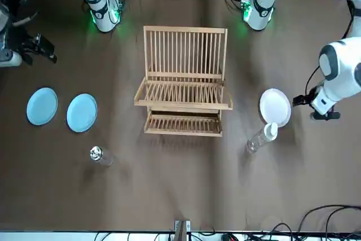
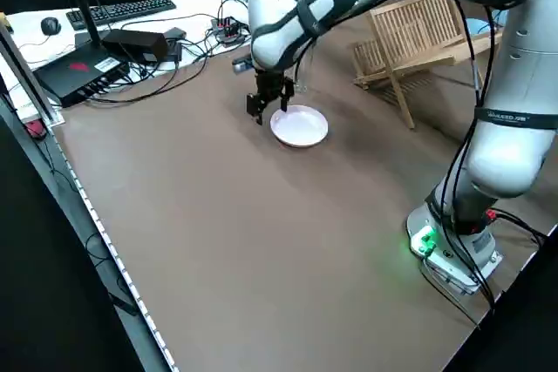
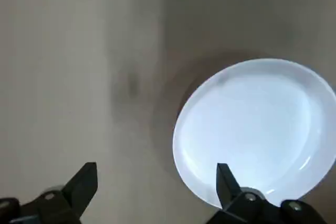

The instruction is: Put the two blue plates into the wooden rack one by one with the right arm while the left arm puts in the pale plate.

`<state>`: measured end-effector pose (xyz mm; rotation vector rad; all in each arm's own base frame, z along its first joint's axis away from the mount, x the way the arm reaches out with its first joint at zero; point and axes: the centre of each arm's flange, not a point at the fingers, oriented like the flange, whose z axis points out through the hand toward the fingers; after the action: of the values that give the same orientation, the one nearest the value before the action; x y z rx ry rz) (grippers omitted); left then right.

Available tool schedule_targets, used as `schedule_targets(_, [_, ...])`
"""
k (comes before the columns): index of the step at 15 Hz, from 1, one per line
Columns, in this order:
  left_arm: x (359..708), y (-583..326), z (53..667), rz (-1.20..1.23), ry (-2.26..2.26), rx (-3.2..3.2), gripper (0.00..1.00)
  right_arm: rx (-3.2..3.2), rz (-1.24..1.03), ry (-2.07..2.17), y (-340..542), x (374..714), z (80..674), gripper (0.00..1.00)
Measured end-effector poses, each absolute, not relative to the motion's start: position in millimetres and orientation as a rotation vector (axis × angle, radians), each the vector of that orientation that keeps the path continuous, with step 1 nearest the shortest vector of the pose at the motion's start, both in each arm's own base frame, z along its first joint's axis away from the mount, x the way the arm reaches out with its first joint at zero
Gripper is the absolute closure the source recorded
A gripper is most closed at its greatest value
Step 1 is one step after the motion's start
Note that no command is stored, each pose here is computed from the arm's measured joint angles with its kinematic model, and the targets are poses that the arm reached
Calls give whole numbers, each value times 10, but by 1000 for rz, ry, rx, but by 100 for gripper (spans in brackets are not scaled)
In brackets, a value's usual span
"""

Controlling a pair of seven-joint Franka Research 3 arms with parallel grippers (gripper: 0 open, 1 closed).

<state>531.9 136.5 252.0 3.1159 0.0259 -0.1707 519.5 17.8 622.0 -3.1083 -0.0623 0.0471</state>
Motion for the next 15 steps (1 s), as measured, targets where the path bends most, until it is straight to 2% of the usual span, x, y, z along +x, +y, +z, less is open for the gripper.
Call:
schedule_targets(5, [5326,1230,2047,-203,-14,3099,5,-3107,254,-57,201,5514,5505,0])
schedule_targets(7, [5318,1194,1921,-220,-22,3093,17,-3103,353,-55,215,5658,5125,0])
schedule_targets(9, [5298,1210,1850,-237,-17,3088,19,-3099,419,-49,206,5755,4839,0])
schedule_targets(12, [5289,1231,1816,-245,-11,3086,47,-3091,470,5,17,5848,4560,0])
schedule_targets(13, [5290,1231,1817,-245,-11,3086,61,-3084,496,41,-119,5866,4457,0])
schedule_targets(15, [5292,1233,1819,-244,-11,3086,80,-3062,556,93,-440,5896,4201,0])
